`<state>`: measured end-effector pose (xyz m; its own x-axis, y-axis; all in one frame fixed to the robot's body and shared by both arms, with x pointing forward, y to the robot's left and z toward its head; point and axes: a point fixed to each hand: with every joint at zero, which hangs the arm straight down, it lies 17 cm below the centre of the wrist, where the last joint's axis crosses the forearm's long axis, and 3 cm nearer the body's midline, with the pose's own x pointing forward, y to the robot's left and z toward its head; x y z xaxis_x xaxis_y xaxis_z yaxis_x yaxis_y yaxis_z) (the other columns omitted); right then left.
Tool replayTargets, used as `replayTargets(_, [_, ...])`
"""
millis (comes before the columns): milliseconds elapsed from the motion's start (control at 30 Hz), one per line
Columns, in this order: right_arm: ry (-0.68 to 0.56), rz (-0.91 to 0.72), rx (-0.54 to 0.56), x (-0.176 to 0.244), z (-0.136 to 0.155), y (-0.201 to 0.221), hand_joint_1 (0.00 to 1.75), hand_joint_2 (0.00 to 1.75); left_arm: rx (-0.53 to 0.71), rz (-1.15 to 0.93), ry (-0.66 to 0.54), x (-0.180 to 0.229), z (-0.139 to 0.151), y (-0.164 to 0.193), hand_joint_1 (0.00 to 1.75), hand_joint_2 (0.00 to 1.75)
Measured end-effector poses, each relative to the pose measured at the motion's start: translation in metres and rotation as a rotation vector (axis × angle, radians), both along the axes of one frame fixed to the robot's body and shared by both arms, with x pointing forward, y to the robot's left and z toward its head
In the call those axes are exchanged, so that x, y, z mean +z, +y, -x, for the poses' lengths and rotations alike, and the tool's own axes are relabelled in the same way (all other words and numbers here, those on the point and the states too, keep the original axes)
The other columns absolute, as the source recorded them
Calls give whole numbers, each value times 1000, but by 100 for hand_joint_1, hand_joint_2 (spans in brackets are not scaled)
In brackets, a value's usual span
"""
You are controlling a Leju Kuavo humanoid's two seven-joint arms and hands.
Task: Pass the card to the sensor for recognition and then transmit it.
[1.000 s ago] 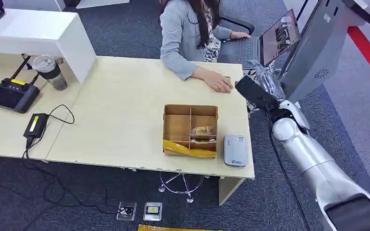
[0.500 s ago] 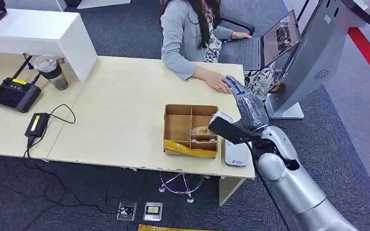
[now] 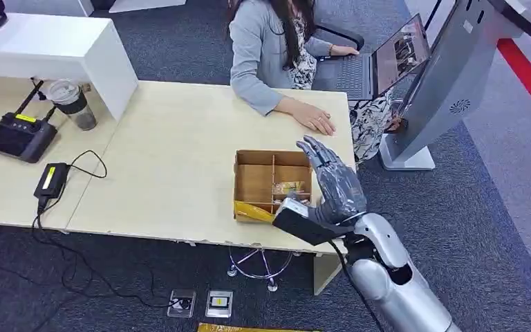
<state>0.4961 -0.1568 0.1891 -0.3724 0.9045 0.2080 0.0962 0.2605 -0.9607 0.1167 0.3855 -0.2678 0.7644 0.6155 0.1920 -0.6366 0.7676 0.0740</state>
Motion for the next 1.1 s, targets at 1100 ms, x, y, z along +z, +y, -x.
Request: replayTargets(1100, [93, 84, -109, -61, -3, 24, 0, 175, 11, 13, 1, 0, -1, -2, 0, 0])
